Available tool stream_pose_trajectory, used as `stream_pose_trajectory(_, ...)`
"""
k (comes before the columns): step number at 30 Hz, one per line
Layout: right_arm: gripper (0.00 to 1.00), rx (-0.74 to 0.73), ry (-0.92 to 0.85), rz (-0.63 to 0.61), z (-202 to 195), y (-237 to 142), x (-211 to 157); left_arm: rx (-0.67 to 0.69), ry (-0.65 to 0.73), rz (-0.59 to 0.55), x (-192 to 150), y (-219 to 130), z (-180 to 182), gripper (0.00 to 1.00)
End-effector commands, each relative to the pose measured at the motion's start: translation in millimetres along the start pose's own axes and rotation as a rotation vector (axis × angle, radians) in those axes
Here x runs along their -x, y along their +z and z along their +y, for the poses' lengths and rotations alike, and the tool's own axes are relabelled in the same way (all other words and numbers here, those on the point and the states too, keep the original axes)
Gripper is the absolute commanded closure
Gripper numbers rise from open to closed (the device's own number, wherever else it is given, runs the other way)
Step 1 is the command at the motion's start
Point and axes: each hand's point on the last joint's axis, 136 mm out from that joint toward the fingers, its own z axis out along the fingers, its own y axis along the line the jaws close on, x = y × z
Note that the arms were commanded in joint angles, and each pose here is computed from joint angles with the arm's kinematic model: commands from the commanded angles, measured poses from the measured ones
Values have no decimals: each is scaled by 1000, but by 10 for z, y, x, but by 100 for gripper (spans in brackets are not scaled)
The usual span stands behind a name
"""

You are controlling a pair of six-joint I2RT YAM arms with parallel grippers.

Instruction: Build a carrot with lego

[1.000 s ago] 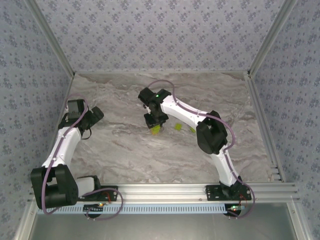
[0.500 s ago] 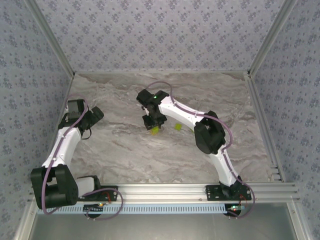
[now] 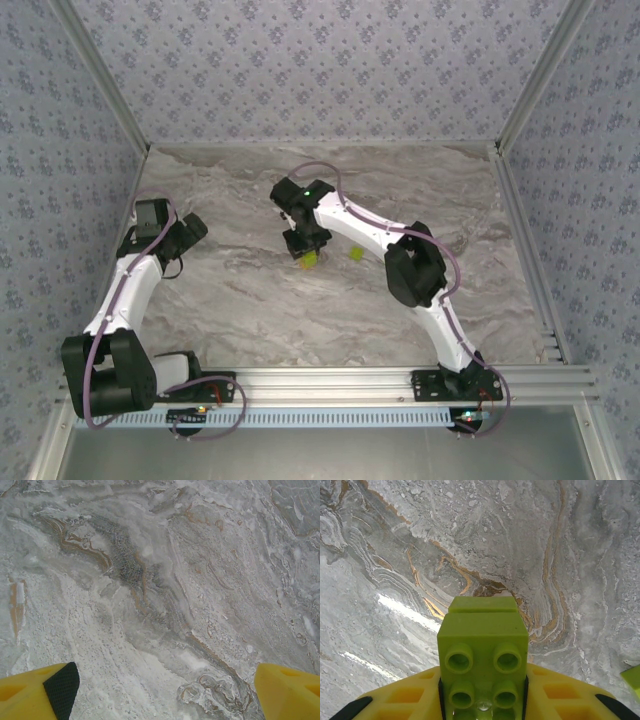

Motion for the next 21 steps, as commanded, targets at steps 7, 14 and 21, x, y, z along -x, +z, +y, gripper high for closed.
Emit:
stream_pose_trajectory(7,61,-41,-76,114,28,273,-189,-29,-7,-27,68,-48,-58,8)
stream_pose_trajectory(14,61,-79,-92,214,-35,520,-426,-28,-7,-25,63,-42,-56,8)
stream_pose_trajectory(21,61,-104,-121,295,-73,683,-614,-28,-6,-26,60,-38,-54,8)
